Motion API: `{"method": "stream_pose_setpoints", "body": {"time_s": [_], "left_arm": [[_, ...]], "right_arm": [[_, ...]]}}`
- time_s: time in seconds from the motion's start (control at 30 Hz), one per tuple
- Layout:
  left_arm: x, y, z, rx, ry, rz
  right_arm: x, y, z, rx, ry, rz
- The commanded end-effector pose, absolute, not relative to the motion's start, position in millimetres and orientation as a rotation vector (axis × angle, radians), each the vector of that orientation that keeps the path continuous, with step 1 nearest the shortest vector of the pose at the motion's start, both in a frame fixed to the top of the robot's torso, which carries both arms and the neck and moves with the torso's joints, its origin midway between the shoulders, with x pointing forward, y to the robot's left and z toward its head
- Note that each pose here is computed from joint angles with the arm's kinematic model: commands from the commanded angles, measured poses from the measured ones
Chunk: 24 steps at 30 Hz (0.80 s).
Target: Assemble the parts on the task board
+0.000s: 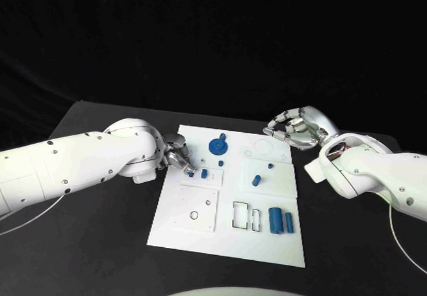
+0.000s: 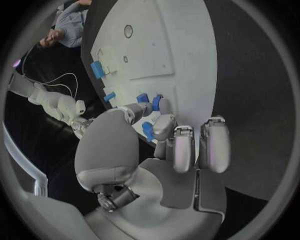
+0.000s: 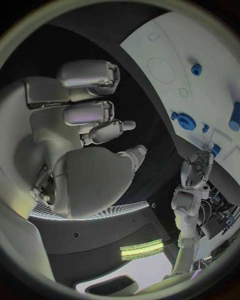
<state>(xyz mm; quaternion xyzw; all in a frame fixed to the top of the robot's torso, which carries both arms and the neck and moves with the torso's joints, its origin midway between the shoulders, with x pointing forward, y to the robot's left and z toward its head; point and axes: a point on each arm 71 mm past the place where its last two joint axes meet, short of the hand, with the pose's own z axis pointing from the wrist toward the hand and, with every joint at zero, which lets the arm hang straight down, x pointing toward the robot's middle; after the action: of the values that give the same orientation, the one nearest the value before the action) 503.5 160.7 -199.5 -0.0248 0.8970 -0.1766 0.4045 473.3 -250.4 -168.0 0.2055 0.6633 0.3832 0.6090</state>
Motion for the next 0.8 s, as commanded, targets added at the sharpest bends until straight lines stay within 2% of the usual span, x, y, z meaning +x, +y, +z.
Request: {"method": "stream_pose_setpoints", "body": {"time_s": [0.03, 0.8], "left_arm": [[497.9, 156.7, -207.5, -0.020, 2.321, -0.441], [498.0, 155.4, -206.7, 0.002, 2.306, -0.427]], "right_arm": [[472.8, -249.4, -167.8, 0.463, 1.531, 0.892], [472.8, -249.1, -167.6, 0.462, 1.529, 0.893]]}}
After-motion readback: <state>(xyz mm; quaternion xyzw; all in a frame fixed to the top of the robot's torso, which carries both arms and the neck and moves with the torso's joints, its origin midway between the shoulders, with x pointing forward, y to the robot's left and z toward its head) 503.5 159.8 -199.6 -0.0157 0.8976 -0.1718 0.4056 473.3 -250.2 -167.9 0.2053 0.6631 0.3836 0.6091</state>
